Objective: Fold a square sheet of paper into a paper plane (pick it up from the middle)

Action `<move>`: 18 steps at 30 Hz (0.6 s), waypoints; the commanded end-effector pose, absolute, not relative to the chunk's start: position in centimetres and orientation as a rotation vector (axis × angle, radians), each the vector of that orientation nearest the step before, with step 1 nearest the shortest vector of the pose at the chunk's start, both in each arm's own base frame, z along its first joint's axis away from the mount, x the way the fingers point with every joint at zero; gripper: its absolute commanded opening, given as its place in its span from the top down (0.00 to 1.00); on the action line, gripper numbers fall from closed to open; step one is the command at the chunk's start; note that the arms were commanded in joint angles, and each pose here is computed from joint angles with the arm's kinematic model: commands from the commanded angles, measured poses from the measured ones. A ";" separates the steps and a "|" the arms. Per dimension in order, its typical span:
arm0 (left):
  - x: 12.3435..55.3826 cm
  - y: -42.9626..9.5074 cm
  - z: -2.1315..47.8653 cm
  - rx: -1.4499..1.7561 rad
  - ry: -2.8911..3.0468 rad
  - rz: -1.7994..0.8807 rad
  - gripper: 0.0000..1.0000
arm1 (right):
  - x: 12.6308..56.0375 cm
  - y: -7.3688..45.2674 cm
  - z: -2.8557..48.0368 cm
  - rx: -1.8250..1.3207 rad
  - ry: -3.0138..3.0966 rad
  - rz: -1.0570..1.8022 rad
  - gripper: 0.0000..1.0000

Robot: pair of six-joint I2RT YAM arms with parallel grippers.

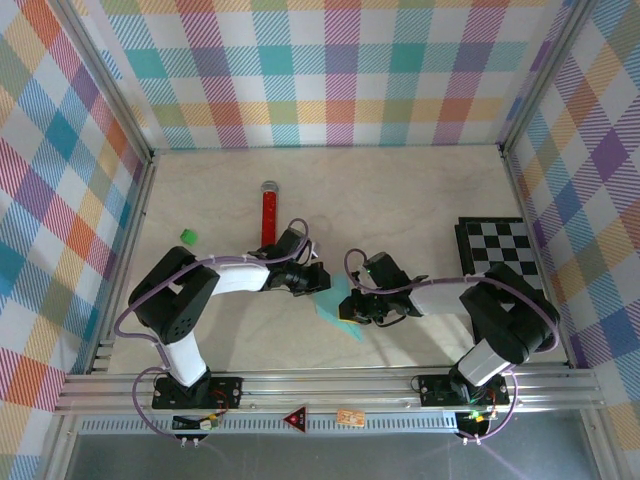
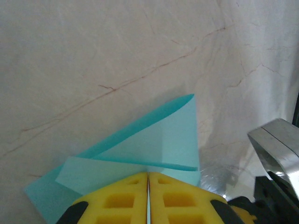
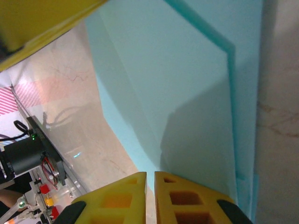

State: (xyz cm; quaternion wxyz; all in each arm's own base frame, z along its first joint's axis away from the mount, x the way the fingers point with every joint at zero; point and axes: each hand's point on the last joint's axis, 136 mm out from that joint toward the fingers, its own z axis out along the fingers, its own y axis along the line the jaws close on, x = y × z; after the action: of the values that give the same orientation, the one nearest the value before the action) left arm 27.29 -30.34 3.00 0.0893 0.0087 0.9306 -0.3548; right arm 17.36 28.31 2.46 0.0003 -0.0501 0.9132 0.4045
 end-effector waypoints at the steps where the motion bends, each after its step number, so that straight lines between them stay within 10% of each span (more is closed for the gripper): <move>1: 27.9 -30.2 2.8 0.041 2.762 -1.020 0.91 | 16.7 28.1 4.2 -0.208 2.846 1.284 0.83; 18: 27.1 -28.7 0.9 -0.024 2.834 -0.918 0.93 | 10.9 22.5 4.2 0.297 3.037 1.198 0.49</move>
State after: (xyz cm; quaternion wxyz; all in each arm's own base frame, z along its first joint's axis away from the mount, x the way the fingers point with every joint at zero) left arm 27.69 -29.75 2.22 0.0972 -0.0006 0.9374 -0.3345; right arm 12.23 23.10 4.71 -0.0285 0.0467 0.9240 0.3785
